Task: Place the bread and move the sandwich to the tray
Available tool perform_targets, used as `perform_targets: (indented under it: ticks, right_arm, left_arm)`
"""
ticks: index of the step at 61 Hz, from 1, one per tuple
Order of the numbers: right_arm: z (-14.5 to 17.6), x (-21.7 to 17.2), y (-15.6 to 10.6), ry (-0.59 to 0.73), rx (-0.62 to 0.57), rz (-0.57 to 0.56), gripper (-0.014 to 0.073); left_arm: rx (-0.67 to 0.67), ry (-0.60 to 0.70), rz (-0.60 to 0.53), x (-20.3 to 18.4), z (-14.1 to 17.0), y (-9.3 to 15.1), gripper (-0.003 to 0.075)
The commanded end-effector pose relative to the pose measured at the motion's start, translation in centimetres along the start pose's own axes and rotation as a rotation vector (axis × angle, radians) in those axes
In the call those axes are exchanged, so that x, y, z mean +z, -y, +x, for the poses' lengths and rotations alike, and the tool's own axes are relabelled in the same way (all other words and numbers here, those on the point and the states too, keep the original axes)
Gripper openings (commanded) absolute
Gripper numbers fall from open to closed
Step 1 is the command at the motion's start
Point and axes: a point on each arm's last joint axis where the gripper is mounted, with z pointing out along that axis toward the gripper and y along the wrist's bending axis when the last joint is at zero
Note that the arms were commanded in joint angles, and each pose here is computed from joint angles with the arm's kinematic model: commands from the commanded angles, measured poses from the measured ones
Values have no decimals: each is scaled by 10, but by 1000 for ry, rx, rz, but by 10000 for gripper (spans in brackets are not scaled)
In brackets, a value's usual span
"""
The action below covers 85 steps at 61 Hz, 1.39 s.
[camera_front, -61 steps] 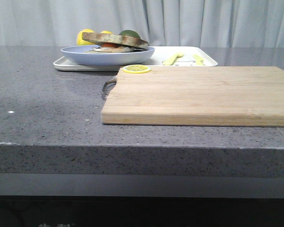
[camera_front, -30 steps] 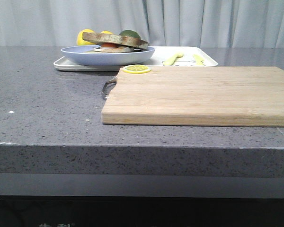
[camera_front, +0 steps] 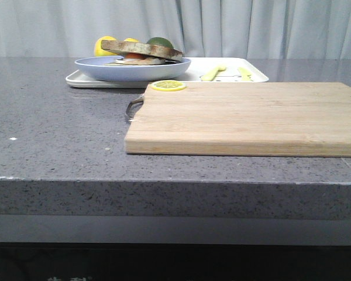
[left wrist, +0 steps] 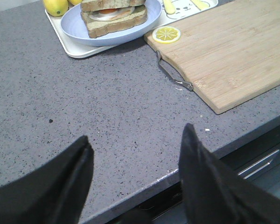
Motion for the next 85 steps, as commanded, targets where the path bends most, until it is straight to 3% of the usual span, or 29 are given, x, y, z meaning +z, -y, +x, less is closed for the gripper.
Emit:
perform_targets:
  ticks: [1,11,16,43,52,73,85]
  right_arm:
    - [-11,-5,1,81,-9,8,224]
    - [-9,-5,1,62,-9,8,-24]
    - [-9,-5,1,62,-9,8,-68]
    - [-9,-5,1,62,-9,8,-67]
    - [-9,-5,1,62,-9,8,-67]
    - [-9,-5,1,62,-9,8,-67]
    - [-9,-5,1,62,-9,8,-67]
  left_arm:
    - [-21,94,-2,-4,-14,-1,295]
    - [-31,96,7,-4,-14,0,66]
    - [-43,97,18,-4,-14,1,-16]
    - [-43,97,18,-4,-14,1,-18]
    - [-67,163,-3,-8,-3,1,-18]
    - [-106,360,-343,-8,68,-6,-18]
    - [-128,395,-415,5,103,-5,-18]
